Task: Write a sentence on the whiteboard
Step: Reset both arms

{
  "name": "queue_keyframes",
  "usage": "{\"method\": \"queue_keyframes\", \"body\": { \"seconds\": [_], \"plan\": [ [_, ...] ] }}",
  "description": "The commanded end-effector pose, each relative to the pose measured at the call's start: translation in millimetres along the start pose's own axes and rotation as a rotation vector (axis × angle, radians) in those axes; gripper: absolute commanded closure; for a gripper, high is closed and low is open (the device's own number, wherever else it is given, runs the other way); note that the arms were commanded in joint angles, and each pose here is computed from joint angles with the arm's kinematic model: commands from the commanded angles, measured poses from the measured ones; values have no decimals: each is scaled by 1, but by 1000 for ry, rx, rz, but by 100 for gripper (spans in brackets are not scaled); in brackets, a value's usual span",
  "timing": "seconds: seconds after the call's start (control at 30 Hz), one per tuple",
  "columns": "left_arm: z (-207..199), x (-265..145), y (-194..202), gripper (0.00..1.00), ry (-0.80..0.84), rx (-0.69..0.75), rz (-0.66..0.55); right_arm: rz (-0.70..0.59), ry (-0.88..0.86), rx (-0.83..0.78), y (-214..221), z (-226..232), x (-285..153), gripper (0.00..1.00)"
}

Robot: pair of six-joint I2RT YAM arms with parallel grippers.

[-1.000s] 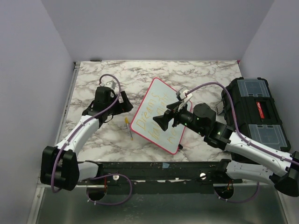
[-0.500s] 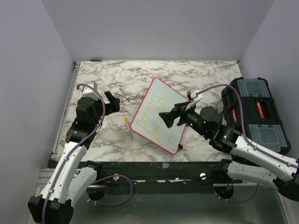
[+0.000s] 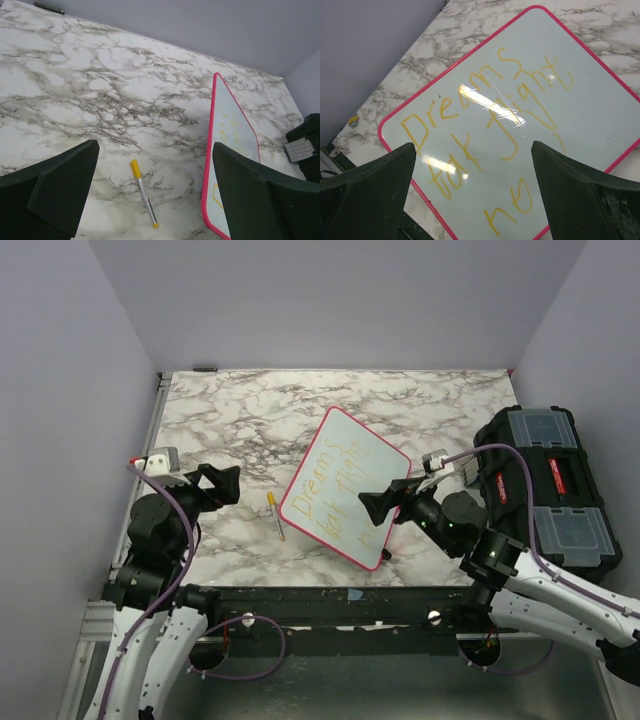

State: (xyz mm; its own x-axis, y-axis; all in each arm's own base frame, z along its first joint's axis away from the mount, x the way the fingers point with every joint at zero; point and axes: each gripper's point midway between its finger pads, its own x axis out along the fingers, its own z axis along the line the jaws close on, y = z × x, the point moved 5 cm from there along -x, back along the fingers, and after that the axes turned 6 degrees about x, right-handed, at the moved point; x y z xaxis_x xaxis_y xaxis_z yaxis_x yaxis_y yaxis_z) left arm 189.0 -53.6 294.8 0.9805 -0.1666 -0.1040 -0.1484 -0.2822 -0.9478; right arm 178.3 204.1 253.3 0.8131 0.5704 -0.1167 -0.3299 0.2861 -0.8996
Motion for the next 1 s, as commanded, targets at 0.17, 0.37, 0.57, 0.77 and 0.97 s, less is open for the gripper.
{"method": "queue_keyframes", "body": {
  "seconds": [0.17, 0.37, 0.57, 0.77, 0.97],
  "plan": [
    [25, -31, 23, 2, -90, 92, -12, -11, 81, 95, 19, -23, -18, 0],
    [29, -35, 33, 2, -88, 97, -26, -3, 104, 158, 30, -32, -28, 0],
    [30, -34, 37, 2, -84, 108, -12, -18, 84, 186, 26, -29, -32, 0],
    [28, -33, 39, 1, -66, 115, -5, -27, 120, 190, 20, -31, -31, 0],
    [27, -30, 39, 2, -52, 125, 3, -26, 124, 184, 9, -25, -29, 0]
  ]
}}
